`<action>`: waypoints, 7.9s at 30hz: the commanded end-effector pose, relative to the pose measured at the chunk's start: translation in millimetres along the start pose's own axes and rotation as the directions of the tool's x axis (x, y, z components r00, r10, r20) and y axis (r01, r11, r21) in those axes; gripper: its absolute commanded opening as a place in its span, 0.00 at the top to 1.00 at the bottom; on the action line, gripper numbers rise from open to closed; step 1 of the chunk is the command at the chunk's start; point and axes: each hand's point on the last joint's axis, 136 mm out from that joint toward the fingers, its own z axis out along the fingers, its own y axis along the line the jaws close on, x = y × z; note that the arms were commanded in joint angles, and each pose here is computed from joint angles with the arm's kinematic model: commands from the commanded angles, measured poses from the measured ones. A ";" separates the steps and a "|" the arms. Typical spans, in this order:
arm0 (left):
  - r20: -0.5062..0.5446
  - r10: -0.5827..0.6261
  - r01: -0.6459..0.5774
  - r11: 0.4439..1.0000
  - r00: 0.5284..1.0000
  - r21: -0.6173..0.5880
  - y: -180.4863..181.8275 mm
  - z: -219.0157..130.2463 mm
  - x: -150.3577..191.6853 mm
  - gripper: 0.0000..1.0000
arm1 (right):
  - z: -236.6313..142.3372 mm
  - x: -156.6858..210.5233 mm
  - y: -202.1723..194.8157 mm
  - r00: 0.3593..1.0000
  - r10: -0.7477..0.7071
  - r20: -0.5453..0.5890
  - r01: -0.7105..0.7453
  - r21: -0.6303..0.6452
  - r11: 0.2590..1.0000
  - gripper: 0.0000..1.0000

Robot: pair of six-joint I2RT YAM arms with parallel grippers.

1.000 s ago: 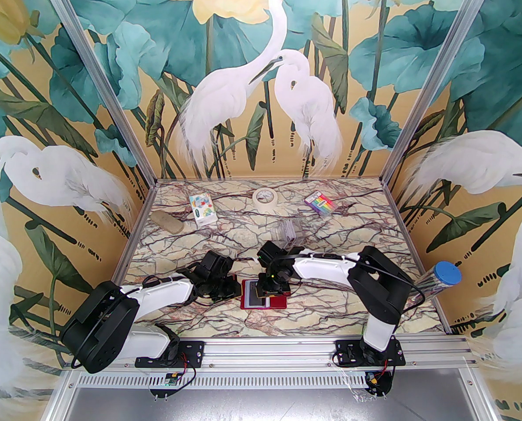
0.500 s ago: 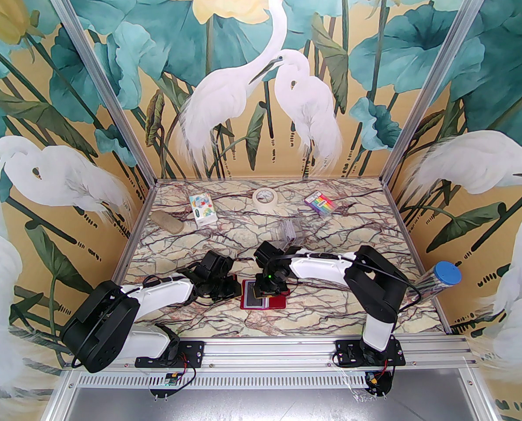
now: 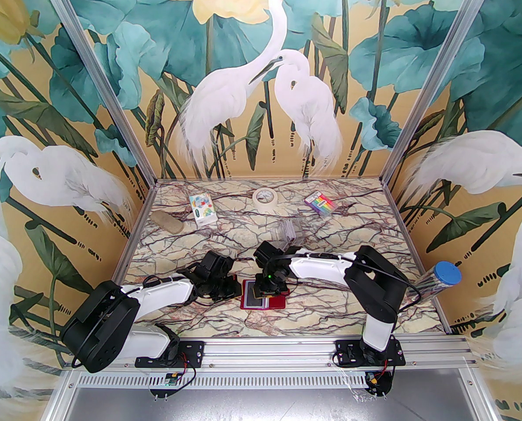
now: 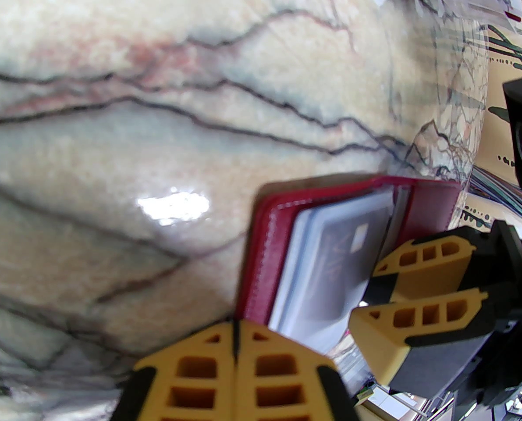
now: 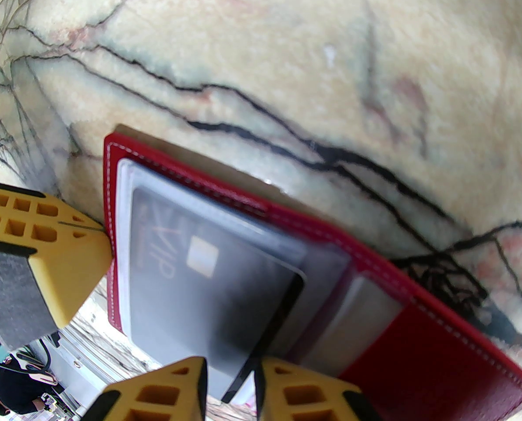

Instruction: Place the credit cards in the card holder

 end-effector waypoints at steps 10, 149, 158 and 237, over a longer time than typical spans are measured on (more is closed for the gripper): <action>-0.034 -0.010 0.006 0.995 0.999 -0.098 29.2 11.9 15.0 1.00 | -3.3 -3.3 11.1 1.000 -0.011 0.005 0.011 -0.012 1.000 0.74; 0.036 0.035 -0.039 0.992 0.999 0.118 -29.3 -13.9 2.2 0.76 | 19.0 9.5 -33.8 1.000 0.025 0.016 -0.026 0.074 0.997 0.84; 0.021 0.046 -0.048 0.992 0.999 0.117 -33.4 -7.9 2.9 0.75 | 20.5 11.2 -35.2 0.999 0.030 0.010 -0.031 0.075 0.997 0.84; -0.030 0.188 -0.176 0.955 0.982 0.239 -124.5 13.8 16.0 0.63 | -83.2 -12.5 -61.0 0.962 0.117 0.247 -0.129 0.032 0.991 0.70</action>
